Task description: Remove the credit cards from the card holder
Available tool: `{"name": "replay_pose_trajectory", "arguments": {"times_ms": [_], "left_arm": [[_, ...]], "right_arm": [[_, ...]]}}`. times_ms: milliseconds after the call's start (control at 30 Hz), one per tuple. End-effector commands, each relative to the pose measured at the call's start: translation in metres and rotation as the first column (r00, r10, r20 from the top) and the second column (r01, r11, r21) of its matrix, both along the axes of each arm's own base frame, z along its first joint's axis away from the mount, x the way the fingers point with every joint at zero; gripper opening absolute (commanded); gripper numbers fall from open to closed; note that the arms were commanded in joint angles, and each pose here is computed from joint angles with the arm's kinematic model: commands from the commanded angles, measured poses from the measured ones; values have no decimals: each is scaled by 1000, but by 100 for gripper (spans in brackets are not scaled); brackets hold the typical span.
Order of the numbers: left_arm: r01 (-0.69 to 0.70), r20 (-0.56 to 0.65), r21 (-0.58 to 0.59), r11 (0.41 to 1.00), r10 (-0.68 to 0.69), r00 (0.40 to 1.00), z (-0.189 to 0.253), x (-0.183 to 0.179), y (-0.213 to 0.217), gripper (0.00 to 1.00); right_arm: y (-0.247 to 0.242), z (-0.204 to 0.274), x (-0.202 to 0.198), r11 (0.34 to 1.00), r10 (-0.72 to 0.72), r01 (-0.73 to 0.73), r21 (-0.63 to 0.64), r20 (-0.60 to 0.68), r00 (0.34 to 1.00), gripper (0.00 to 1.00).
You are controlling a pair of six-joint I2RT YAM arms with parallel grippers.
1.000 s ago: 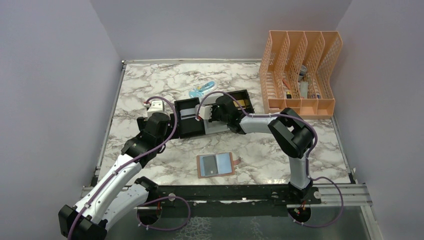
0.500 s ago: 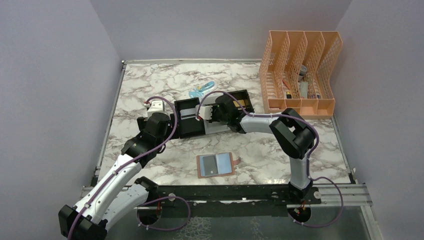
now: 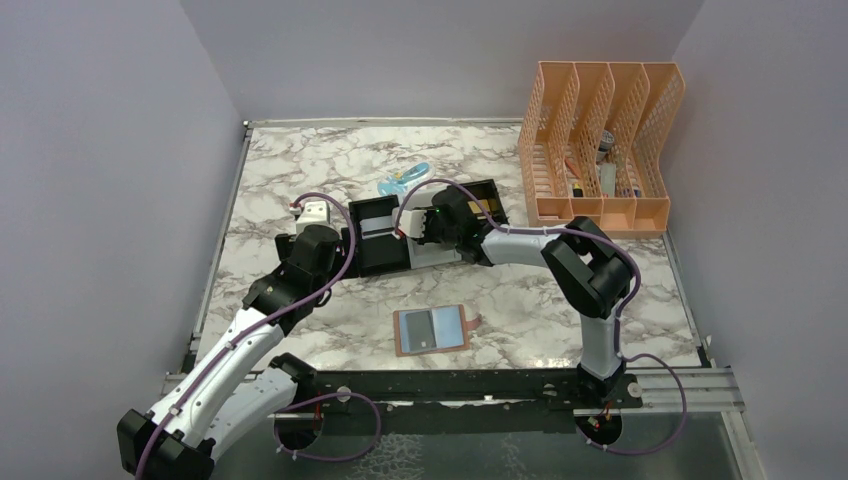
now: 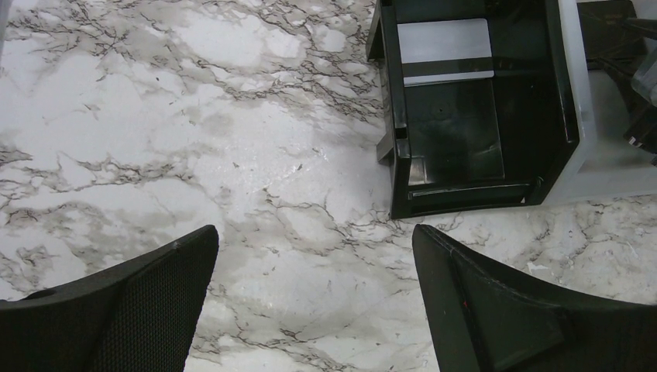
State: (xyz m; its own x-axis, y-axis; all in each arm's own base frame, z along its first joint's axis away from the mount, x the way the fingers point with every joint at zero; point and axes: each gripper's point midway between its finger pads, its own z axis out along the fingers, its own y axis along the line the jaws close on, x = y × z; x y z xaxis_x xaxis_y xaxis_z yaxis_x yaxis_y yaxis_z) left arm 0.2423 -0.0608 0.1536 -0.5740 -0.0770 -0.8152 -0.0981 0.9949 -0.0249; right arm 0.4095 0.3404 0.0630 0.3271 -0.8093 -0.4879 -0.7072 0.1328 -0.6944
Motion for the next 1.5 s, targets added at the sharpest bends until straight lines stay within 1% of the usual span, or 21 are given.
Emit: {"name": "replay_pose_trajectory", "arguments": {"times_ms": [0, 133, 267, 400, 500, 567, 600, 667, 800, 833, 900, 933, 967, 1033, 1100, 1133, 1200, 1233, 1333, 1433, 1467], "left_arm": [[21, 12, -23, 1000, -20, 1000, 8, 1, -4, 99], [27, -2, -24, 999, -27, 1000, 5, 1, -6, 99], [28, -5, -22, 999, -28, 1000, 4, 1, -6, 99], [24, -2, -23, 999, -24, 1000, 5, 1, -6, 99], [21, 4, -21, 1000, -21, 1000, 6, 1, -5, 99], [21, 12, -25, 999, -21, 1000, 8, 1, -5, 99], [19, 17, -26, 999, -19, 1000, 9, 0, -4, 99], [12, 27, -27, 1000, -11, 1000, 11, 0, -2, 99], [2, 37, -23, 1000, -2, 999, 13, 1, 0, 99], [1, 36, -23, 1000, 0, 999, 13, 1, 0, 99], [1, 35, -20, 1000, 0, 999, 13, 1, 0, 99], [0, 36, -20, 1000, 1, 999, 14, 1, 0, 99], [1, 35, -18, 1000, 0, 999, 13, 1, 0, 99], [0, 38, -19, 1000, 0, 999, 14, 1, 0, 99], [-3, 44, -20, 1000, 4, 999, 16, 1, 1, 99], [-3, 47, -21, 1000, 4, 999, 16, 1, 2, 99], [-4, 56, -25, 1000, 5, 998, 18, 0, 2, 99], [-4, 62, -28, 1000, 6, 998, 19, 0, 2, 99], [-7, 72, -33, 999, 9, 997, 22, -1, 3, 99], [4, 73, -44, 999, -1, 997, 22, -2, 1, 99], [8, 74, -46, 999, -4, 997, 22, -2, 0, 99]], "right_arm": [[3, 3, -1, 1000, 6, -5, 21, -37, 999, 30], [4, 5, -1, 1000, 3, -2, 29, -45, 999, 31], [5, 18, 3, 998, -11, 11, 65, -10, 1000, 31], [11, 67, 2, 972, -41, 33, 233, 28, 999, 32], [8, 117, -5, 897, -108, 85, 434, 28, 994, 34], [2, 146, -17, 808, -138, 128, 575, -27, 990, 40], [-3, 158, -23, 758, -155, 154, 634, -55, 986, 48], [-16, 174, -33, 641, -197, 258, 723, -169, 966, 63], [-36, 168, -63, 538, -229, 502, 677, -456, 860, 84], [-35, 165, -75, 535, -187, 509, 674, -494, 849, 87], [-27, 157, -105, 580, -46, 454, 676, -529, 847, 92], [-26, 153, -117, 583, -2, 450, 676, -553, 833, 93], [-26, 150, -127, 562, 28, 480, 674, -595, 803, 92], [-24, 144, -149, 523, 111, 536, 663, -676, 728, 84], [-17, 141, -177, 513, 234, 567, 644, -741, 630, 80], [-14, 137, -189, 503, 286, 606, 617, -780, 557, 78], [-7, 121, -208, 524, 327, 651, 549, -836, 441, 78], [-5, 107, -213, 546, 288, 670, 504, -863, 415, 78], [-1, 72, -220, 584, 94, 707, 399, -898, 430, 76], [-5, 53, -224, 582, -66, 739, 339, -886, 458, 71], [-7, 48, -226, 577, -112, 753, 317, -882, 457, 67]]}}
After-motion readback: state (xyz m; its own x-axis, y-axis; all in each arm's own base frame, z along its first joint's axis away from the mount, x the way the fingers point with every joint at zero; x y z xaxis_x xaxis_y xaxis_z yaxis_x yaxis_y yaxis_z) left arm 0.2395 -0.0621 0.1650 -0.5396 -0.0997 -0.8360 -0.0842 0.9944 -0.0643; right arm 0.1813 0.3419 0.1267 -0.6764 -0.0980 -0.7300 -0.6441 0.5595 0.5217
